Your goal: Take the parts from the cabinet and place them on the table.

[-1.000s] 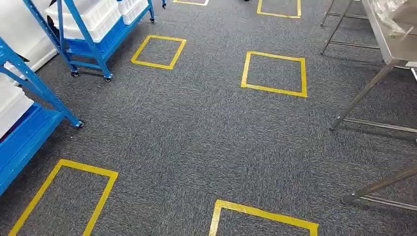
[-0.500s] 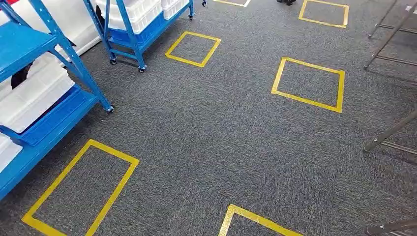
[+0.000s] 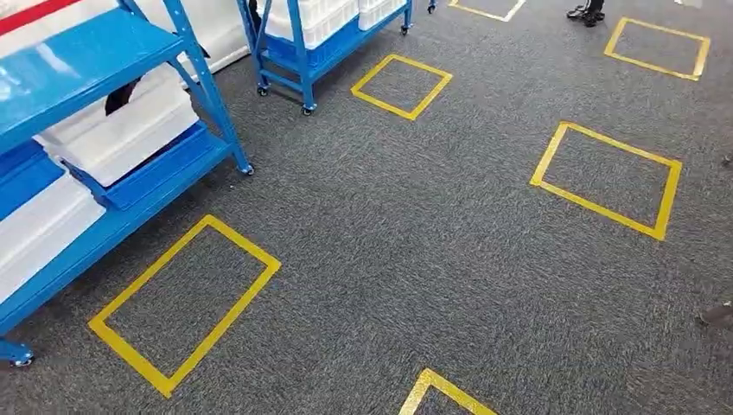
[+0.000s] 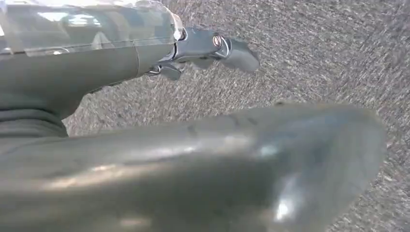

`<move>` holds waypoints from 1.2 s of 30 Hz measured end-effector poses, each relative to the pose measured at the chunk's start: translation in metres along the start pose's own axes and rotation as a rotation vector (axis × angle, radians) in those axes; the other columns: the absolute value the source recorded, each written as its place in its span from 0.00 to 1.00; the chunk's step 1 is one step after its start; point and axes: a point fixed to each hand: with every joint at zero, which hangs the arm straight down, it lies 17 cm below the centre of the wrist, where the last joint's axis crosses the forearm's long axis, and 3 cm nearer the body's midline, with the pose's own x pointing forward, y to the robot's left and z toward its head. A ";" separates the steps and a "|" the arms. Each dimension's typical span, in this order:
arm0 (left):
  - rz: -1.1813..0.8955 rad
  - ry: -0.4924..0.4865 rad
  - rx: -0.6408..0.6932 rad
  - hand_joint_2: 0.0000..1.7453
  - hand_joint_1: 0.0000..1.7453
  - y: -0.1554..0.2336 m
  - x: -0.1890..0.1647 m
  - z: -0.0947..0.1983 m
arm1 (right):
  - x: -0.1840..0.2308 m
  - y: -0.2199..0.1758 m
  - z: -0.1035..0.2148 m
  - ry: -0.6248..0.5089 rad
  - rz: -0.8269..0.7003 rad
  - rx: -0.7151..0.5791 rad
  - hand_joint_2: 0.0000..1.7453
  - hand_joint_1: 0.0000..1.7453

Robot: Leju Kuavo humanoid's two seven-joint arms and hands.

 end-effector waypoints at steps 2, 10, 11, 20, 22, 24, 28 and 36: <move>0.001 0.000 -0.002 0.00 0.00 -0.001 0.000 0.000 | 0.000 -0.003 0.000 0.001 0.002 -0.003 0.00 0.00; 0.002 -0.005 -0.001 0.00 0.00 -0.001 0.002 0.000 | -0.006 0.000 0.000 0.009 0.005 0.003 0.00 0.00; 0.002 -0.006 -0.001 0.00 0.00 -0.001 0.002 0.000 | -0.008 0.000 0.000 0.011 0.006 0.004 0.00 0.00; 0.003 -0.010 -0.001 0.00 0.00 0.001 0.003 -0.001 | -0.009 0.003 0.000 0.014 -0.002 0.007 0.00 0.00; 0.002 -0.009 -0.004 0.00 0.00 0.000 0.003 -0.001 | -0.009 0.003 0.000 0.015 -0.003 0.008 0.00 0.00; 0.001 -0.007 -0.006 0.00 0.00 0.000 0.001 0.000 | -0.009 0.003 0.000 0.014 -0.005 0.008 0.00 0.00; 0.001 -0.015 -0.005 0.00 0.00 0.002 0.006 -0.003 | -0.007 0.006 0.001 0.013 -0.011 0.014 0.00 0.00; 0.032 -0.007 -0.020 0.00 0.00 0.000 0.005 -0.002 | -0.008 0.007 0.001 0.017 -0.013 0.019 0.00 0.00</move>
